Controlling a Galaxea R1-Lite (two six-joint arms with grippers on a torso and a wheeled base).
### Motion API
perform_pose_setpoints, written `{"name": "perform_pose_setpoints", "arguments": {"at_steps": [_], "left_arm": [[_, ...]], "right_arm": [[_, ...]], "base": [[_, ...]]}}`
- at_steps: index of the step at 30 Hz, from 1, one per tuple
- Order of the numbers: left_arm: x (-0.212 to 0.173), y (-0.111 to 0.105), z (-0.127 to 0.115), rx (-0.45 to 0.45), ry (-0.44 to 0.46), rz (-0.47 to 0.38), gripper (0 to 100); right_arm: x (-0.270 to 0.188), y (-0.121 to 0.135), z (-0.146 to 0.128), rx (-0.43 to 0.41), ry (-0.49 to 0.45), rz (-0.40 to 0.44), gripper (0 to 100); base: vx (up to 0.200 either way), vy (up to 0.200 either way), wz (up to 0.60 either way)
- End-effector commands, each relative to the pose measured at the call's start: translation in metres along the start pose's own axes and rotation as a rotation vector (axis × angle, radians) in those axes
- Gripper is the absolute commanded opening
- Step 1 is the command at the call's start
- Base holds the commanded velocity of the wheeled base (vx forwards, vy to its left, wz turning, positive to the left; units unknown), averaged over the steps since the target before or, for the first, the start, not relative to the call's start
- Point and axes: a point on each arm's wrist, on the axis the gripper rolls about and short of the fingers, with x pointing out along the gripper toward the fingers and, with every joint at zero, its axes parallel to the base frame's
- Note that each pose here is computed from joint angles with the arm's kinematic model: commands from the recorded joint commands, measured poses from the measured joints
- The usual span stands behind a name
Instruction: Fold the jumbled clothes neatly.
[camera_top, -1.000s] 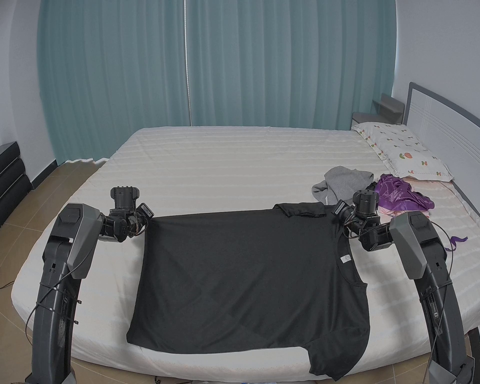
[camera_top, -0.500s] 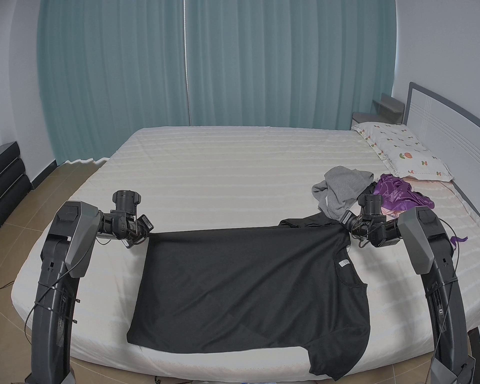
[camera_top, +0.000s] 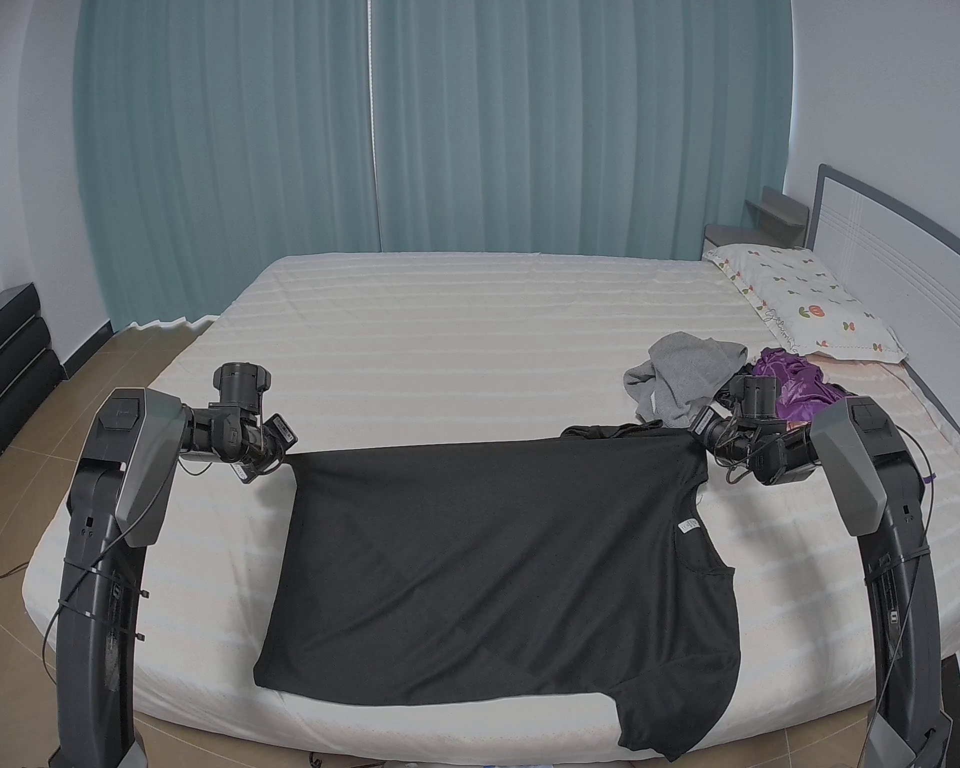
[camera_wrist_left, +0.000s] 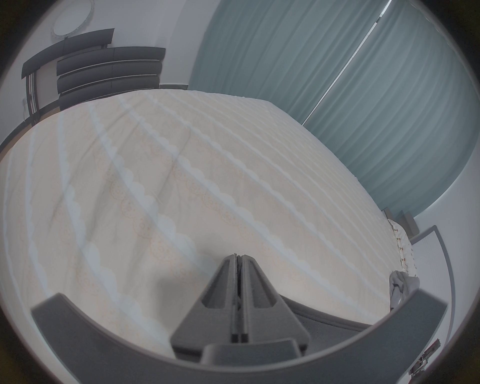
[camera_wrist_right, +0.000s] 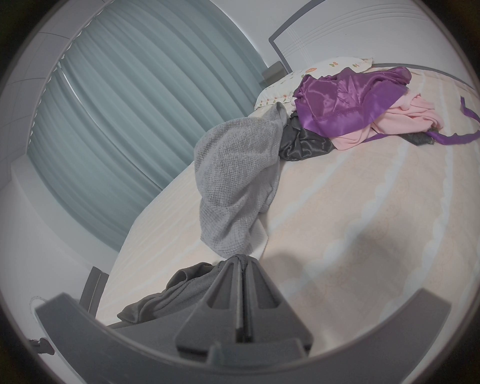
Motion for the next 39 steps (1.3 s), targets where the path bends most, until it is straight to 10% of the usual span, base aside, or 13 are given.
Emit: {"name": "perform_pose_setpoints", "arguments": {"at_steps": [1, 27, 33, 39], "left_arm": [[-0.002, -0.002, 0.003, -0.001, -0.012, -0.009, 0], [-0.007, -0.001, 0.003, -0.007, 0.019, 0.010, 0], [-0.008, -0.005, 0.011, -0.121, -0.033, -0.038, 0], [-0.006, 0.005, -0.004, -0.020, 0.073, 0.048, 0]], "right_arm": [[-0.001, 0.005, 0.003, -0.006, -0.022, 0.022, 0], [-0.002, 0.010, 0.003, -0.004, -0.061, 0.053, 0], [-0.004, 0.021, 0.004, 0.007, -0.104, 0.097, 0], [-0.004, -0.002, -0.026, -0.090, 0.056, -0.015, 0]], "base": [[0.000, 0.000, 0.00], [0.000, 0.000, 0.00], [0.000, 0.000, 0.00], [0.000, 0.000, 0.00]]}}
